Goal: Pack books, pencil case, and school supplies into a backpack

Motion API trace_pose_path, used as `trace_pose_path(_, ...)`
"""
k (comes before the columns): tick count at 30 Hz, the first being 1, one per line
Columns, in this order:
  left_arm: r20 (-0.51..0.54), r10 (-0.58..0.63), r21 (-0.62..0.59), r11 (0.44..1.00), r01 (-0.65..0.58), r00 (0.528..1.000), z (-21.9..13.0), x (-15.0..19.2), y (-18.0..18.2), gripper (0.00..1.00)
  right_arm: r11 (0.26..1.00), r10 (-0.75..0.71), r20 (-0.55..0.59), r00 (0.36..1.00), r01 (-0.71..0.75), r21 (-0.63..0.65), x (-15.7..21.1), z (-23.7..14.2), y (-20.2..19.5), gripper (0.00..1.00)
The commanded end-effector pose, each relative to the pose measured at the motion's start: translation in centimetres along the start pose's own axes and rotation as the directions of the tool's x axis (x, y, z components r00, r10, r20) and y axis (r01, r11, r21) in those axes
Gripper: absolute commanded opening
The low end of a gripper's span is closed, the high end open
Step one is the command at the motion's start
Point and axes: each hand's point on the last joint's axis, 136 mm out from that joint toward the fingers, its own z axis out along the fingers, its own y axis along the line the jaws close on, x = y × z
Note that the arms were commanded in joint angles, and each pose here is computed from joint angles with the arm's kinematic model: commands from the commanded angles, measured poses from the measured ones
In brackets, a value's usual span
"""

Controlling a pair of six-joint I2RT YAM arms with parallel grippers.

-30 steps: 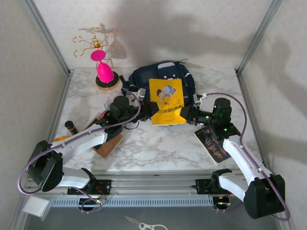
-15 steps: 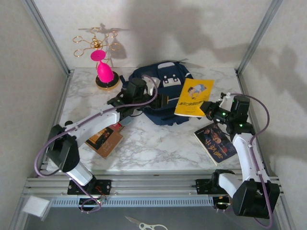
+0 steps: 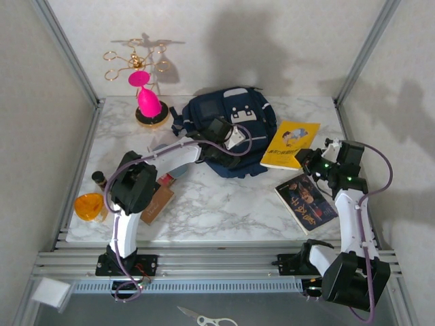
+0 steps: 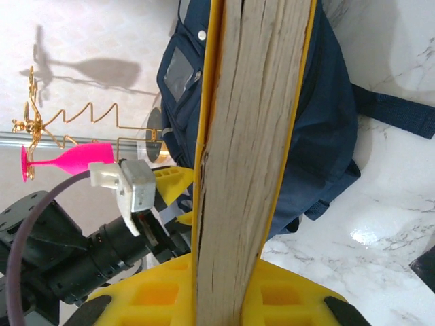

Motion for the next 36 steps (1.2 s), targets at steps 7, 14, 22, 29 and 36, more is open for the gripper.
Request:
trace_pose_path(7, -0.071, 0.125, -0.035, 0.991, -0.128, 0.990, 4.0, -0.5, 0.8, 0.78, 0.997, -0.055, -0.003, 0.998, 0.055, -0.052, 0.0, -0.3, 0.8, 0.00)
trace_pose_path(14, -0.062, 0.131, -0.027, 0.991, -0.133, 0.989, 5.3, -1.4, 0.7, 0.58, 0.997, -0.051, -0.006, 0.999, 0.051, -0.051, -0.1, -0.2, 0.7, 0.00)
trace_pose_path(22, 0.006, 0.119, -0.047, 0.992, -0.118, 0.993, 2.7, -4.5, 1.3, 0.07, 0.997, -0.077, 0.002, 0.997, 0.077, -0.018, -0.3, -0.8, 0.9, 0.00)
trace_pose_path(29, 0.158, 0.043, -0.123, 0.992, -0.024, 0.986, -4.9, -9.5, 2.8, 0.00, 0.994, -0.095, -0.027, 0.995, 0.096, 0.046, 0.2, -1.6, 0.7, 0.00)
trace_pose_path(36, 0.285, 0.010, -0.231, 0.971, 0.059, 0.959, -11.5, -12.8, 4.9, 0.00, 0.996, -0.081, -0.090, 0.993, 0.084, 0.029, 1.8, -1.9, 1.1, 0.00)
